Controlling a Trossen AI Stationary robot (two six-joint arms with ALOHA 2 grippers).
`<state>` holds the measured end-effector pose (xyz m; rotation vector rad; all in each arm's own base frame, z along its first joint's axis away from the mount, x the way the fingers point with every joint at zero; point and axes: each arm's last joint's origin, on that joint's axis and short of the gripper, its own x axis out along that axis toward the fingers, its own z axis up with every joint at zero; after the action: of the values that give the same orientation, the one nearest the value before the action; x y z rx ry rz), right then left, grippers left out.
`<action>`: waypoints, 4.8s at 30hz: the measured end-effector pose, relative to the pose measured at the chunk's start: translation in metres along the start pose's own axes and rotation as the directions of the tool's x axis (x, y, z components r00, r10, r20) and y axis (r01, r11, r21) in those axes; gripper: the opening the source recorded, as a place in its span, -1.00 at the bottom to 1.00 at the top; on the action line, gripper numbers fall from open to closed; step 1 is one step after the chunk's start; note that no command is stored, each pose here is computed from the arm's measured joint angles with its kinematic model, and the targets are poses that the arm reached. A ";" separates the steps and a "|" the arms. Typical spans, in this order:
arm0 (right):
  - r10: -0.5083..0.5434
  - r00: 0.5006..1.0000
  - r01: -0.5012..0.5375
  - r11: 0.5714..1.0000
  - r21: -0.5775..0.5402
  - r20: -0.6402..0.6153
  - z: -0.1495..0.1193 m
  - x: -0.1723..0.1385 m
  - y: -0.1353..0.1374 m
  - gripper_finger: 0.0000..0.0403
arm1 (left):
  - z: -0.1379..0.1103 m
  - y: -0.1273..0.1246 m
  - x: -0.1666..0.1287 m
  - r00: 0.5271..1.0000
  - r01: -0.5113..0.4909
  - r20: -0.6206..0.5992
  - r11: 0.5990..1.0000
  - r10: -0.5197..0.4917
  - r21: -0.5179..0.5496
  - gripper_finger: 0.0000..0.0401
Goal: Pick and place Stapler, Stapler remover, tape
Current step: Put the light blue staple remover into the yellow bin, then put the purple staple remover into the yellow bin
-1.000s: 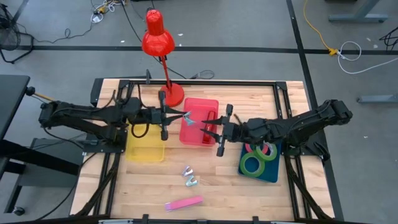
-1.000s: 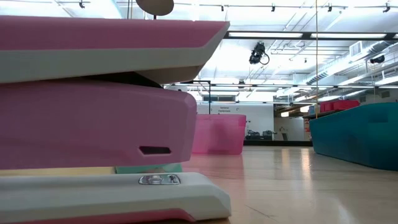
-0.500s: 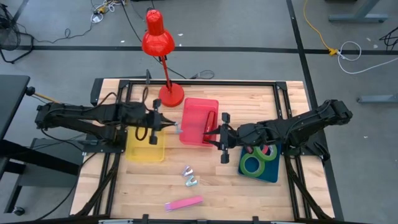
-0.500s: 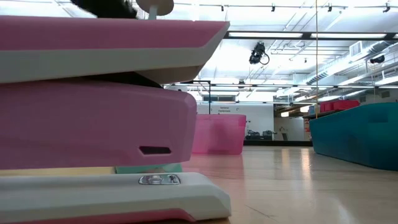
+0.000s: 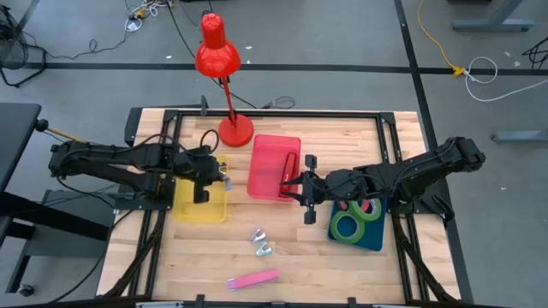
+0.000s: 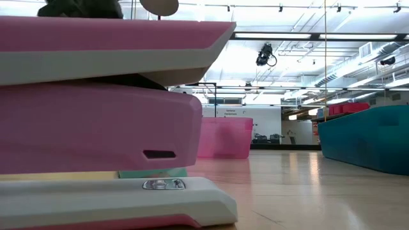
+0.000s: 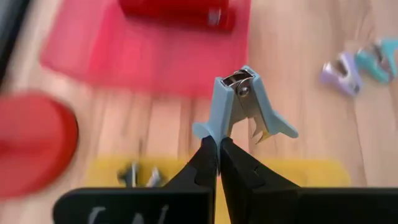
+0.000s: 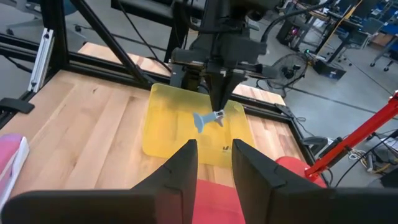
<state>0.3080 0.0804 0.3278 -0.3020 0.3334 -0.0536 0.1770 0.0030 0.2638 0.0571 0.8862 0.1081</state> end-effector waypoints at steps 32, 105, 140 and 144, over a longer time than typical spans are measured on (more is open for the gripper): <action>0.000 1.000 0.000 1.000 -0.002 -0.004 0.000 0.000 0.000 -0.50 | -0.021 0.003 -0.002 0.972 -0.129 -0.218 0.970 0.083 -0.206 -0.15; 0.041 0.882 -0.189 0.943 0.274 0.470 -0.195 -0.085 -0.038 -0.90 | 0.015 -0.003 -0.001 0.983 0.114 0.159 0.986 -0.094 -0.123 0.12; -0.021 0.918 -0.136 0.922 0.363 0.397 -0.219 -0.105 -0.035 -0.90 | 0.016 -0.003 -0.001 0.981 0.115 0.167 0.986 -0.094 -0.124 0.12; -0.033 0.933 -0.114 0.917 0.381 0.357 -0.222 -0.107 -0.035 -0.90 | 0.016 -0.003 -0.001 0.981 0.116 0.167 0.986 -0.094 -0.123 0.12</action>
<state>0.1338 -0.0049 0.1716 0.1034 -0.0398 -0.0228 0.1889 -0.0001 0.2747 -0.1040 0.7175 0.0623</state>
